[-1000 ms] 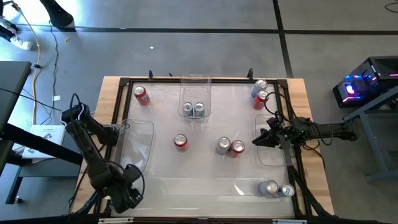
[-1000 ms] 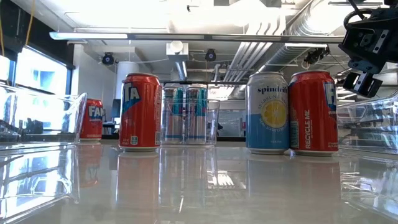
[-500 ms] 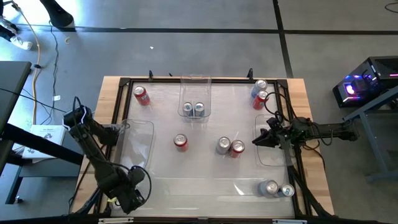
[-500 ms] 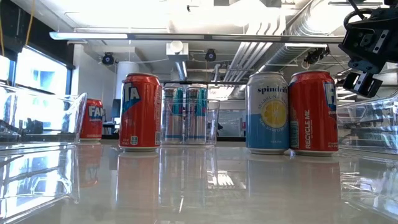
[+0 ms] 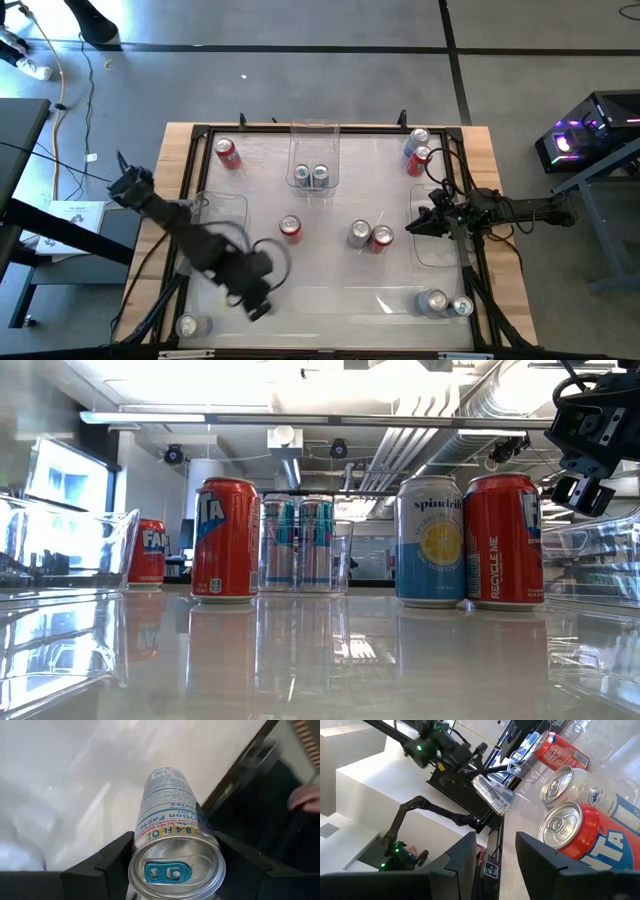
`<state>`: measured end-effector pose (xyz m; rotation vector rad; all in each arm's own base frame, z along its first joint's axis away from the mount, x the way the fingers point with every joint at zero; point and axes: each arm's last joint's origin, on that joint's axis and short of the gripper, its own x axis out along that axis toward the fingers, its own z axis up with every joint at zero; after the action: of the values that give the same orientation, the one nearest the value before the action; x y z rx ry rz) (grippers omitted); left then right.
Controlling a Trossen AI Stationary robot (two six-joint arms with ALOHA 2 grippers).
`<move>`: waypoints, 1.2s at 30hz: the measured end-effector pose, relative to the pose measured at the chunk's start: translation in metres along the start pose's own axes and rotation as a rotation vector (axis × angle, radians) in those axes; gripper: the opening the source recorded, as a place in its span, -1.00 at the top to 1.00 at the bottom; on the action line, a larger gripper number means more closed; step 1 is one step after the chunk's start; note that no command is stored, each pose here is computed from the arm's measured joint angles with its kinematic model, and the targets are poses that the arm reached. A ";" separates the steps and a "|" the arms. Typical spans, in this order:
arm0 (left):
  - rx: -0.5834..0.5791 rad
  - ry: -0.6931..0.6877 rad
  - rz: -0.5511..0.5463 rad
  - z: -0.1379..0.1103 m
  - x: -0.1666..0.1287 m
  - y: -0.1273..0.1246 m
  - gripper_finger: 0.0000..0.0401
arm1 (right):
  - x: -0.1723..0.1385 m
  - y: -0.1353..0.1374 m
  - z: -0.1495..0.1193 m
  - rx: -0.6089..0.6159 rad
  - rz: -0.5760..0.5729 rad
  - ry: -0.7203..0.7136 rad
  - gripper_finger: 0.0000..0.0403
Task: Sort soda cans
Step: Put the left blue soda can into the top center transparent bin
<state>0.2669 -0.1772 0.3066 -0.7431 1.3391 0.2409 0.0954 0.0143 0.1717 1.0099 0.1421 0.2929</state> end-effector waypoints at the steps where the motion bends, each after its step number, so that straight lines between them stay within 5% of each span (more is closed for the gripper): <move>1: 0.028 -0.021 -0.009 0.011 -0.001 -0.002 -0.14 | 0.000 0.000 0.000 0.000 0.000 0.000 0.34; 9: 0.299 -0.055 0.044 0.082 0.021 -0.020 -0.14 | 0.000 0.000 0.000 0.000 0.001 0.000 0.34; 14: 0.417 0.027 0.184 0.106 0.044 -0.022 -0.14 | 0.000 0.000 0.000 0.000 0.001 0.000 0.34; 20: 0.493 0.074 0.321 0.119 0.060 -0.025 -0.14 | 0.000 0.000 0.000 0.000 0.001 0.000 0.34; 36: 0.559 0.023 0.283 0.125 0.065 -0.030 -0.57 | 0.000 0.000 0.000 0.000 0.000 0.000 0.34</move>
<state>0.3986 -0.1395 0.2616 -0.0872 1.4421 0.0724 0.0954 0.0143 0.1717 1.0102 0.1419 0.2932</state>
